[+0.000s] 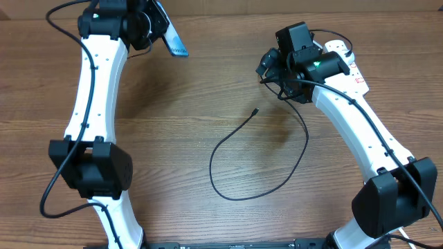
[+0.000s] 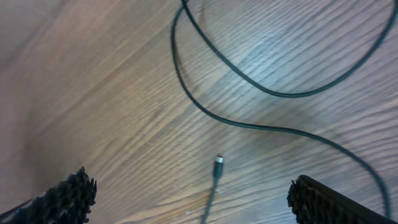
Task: Plug charger to phone and switch on socket
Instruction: 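Open the right gripper and move the phone left with the left gripper, then lower the right gripper onto the black cable's USB-C plug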
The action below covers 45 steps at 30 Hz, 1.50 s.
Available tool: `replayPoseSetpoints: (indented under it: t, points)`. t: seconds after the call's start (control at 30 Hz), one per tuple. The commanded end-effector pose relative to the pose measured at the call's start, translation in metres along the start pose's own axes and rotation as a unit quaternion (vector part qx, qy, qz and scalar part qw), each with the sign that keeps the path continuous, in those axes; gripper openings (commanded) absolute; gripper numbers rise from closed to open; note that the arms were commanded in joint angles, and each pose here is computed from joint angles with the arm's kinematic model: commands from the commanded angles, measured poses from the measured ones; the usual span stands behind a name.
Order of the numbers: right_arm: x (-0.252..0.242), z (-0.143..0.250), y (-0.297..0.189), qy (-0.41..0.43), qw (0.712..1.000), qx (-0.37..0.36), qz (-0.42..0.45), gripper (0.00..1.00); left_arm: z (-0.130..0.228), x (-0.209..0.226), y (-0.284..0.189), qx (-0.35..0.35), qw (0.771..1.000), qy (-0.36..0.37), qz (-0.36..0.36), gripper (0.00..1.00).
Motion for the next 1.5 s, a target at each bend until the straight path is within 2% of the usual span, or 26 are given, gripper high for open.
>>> replayPoseSetpoints:
  t: [0.0,0.17,0.27,0.47,0.6,0.7,0.77,0.87,0.93,1.2,1.47]
  points:
    - [-0.002,-0.007,-0.017,-0.016,1.000,-0.022,0.003,1.00,0.013,-0.004,0.019,0.057,0.994,0.084,0.049,0.04]
    - [-0.011,0.001,-0.017,-0.057,0.998,0.002,0.030,1.00,0.027,-0.026,0.009,0.108,0.958,0.190,0.187,0.04]
    - [-0.017,0.005,-0.018,-0.063,0.997,0.017,0.046,1.00,0.029,-0.028,0.003,0.120,0.944,0.209,0.224,0.04]
    - [-0.020,0.009,-0.017,-0.076,0.995,0.031,0.054,1.00,0.025,-0.003,-0.003,0.145,0.953,0.172,0.204,0.04]
    - [-0.015,0.013,-0.002,-0.102,0.993,0.033,0.051,0.99,0.026,0.007,-0.006,0.156,0.952,0.174,0.195,0.04]
    - [-0.012,0.020,0.019,-0.106,0.992,0.052,0.048,0.85,0.030,0.009,-0.006,0.163,0.948,0.192,0.193,0.04]
    - [-0.008,0.026,0.036,-0.113,0.990,0.079,0.033,0.72,0.033,0.007,-0.004,0.162,0.947,0.206,0.184,0.04]
    - [-0.002,0.035,0.058,-0.127,0.985,0.118,0.011,0.58,0.033,0.004,0.000,0.152,0.949,0.220,0.171,0.04]
    - [0.001,0.044,0.071,-0.149,0.977,0.153,-0.013,0.55,0.034,-0.002,0.002,0.147,0.947,0.229,0.174,0.04]
    - [-0.006,0.073,0.107,-0.153,0.961,0.232,0.012,0.51,0.043,-0.013,0.009,0.145,0.950,0.233,0.147,0.04]
    - [-0.003,0.080,0.113,-0.118,0.965,0.233,0.024,0.46,0.047,-0.016,0.010,0.147,0.951,0.233,0.142,0.04]
Point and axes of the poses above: each gripper's point midway between its finger pads, its own y axis out along the fingers, its own x axis along the line the jaws close on, z = x × y, the point moved 8 cm from there along -y, back along the fingers
